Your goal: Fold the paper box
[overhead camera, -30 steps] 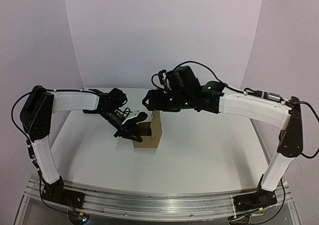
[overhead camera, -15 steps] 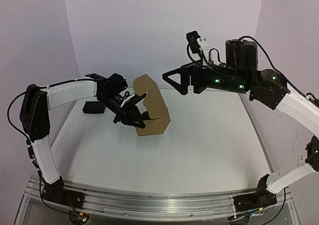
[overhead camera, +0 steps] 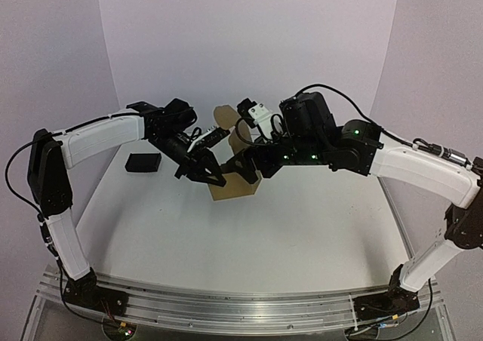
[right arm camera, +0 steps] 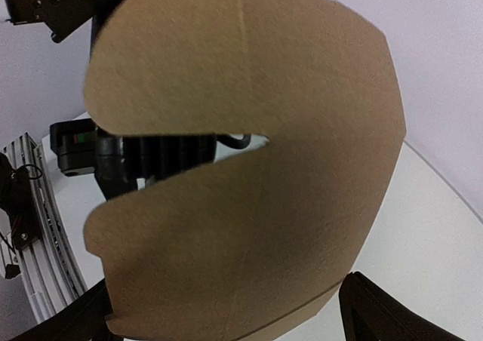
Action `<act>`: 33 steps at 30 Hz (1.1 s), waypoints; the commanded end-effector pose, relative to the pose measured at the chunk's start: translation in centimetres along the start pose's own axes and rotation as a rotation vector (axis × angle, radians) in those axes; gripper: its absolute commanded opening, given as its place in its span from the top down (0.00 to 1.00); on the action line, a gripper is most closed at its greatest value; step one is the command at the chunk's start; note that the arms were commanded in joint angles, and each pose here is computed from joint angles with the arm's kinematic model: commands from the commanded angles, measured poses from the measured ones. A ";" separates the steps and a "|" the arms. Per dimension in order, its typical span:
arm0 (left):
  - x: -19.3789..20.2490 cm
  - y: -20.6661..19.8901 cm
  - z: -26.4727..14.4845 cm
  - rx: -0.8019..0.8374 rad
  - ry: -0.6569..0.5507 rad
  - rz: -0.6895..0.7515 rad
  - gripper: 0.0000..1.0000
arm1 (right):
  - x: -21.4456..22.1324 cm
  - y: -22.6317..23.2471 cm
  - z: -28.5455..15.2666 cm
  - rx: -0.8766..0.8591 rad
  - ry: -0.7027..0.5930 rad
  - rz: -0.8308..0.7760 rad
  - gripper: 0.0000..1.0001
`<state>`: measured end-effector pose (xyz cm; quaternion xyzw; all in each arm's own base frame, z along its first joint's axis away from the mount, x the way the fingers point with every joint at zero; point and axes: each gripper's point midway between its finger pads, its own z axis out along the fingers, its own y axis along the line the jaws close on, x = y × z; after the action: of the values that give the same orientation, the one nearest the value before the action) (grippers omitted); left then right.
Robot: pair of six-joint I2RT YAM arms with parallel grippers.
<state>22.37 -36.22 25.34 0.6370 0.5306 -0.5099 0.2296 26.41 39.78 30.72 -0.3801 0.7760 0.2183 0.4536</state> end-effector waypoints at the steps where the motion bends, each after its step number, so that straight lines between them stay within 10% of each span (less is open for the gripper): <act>1: -2.5 -1.7 -0.8 -0.009 -0.006 0.085 1.00 | -2.4 -2.8 -0.7 0.162 -0.109 -0.001 0.02; 19: -2.9 -1.6 -0.9 -0.007 0.016 0.182 1.00 | -3.2 2.7 -7.3 -0.212 -0.219 -0.085 0.02; 33: -3.0 -2.2 -0.2 0.000 0.041 0.220 1.00 | -4.1 -1.0 -2.7 0.034 -0.192 -0.065 0.02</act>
<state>21.26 -36.45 26.56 0.6885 0.4857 -0.4763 0.2513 24.76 38.11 34.88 -0.3987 0.7178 0.2488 0.5138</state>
